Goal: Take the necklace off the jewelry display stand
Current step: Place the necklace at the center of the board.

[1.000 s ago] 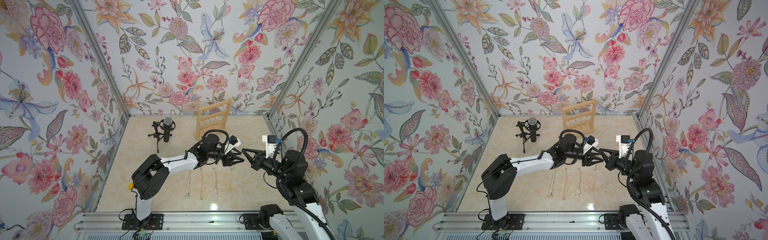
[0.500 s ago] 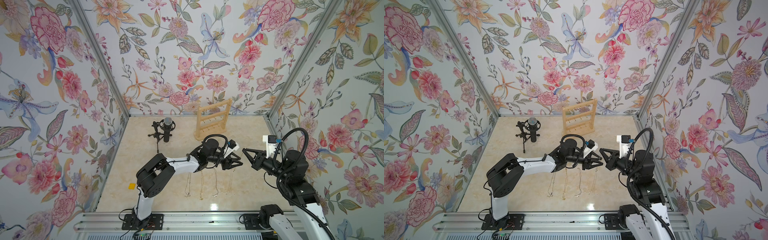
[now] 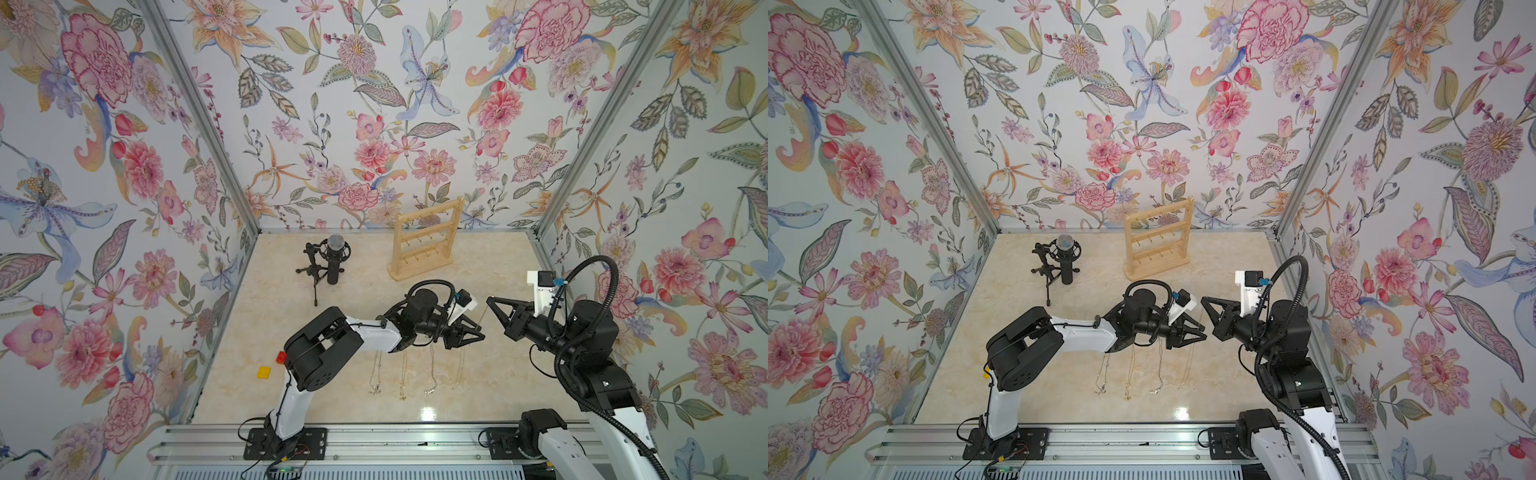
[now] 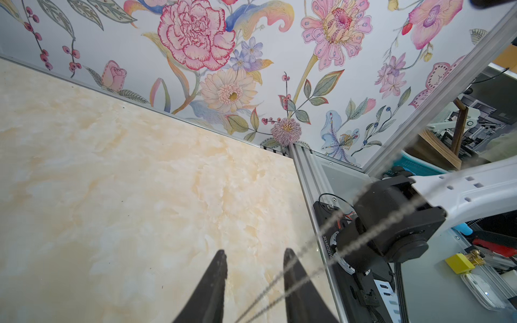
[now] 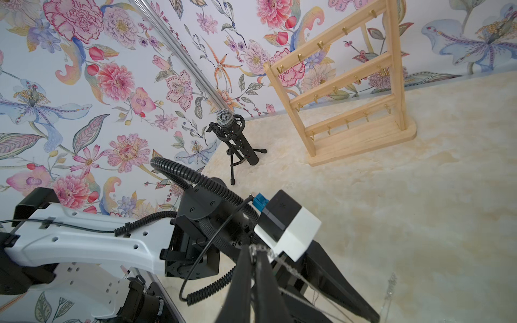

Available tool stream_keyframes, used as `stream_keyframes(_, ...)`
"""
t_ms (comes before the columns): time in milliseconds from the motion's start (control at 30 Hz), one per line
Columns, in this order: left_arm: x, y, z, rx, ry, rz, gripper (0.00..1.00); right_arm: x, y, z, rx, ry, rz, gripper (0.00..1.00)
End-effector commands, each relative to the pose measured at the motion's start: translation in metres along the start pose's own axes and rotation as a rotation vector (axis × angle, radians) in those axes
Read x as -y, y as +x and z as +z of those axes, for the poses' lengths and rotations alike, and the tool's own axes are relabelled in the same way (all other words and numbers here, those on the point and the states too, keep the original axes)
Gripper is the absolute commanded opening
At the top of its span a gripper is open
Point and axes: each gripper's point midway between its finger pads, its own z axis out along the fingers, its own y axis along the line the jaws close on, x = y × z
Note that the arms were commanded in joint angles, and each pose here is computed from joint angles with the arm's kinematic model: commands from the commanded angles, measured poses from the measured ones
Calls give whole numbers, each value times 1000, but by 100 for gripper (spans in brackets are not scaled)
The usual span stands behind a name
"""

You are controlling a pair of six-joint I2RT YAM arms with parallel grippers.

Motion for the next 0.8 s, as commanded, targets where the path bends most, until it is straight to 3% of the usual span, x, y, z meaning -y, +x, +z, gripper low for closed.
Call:
stream_keyframes(0, 9, 8, 7, 8, 37, -2, 36, -6, -12, -8, 35, 7, -34, 0)
stream_keyframes(567, -2, 34, 12, -33, 14, -41, 35, -5, -13, -8, 32, 15, -29, 0)
stream_keyframes(767, -4, 35, 12, -35, 11, -44, 27, -4, -13, -8, 32, 22, -28, 0)
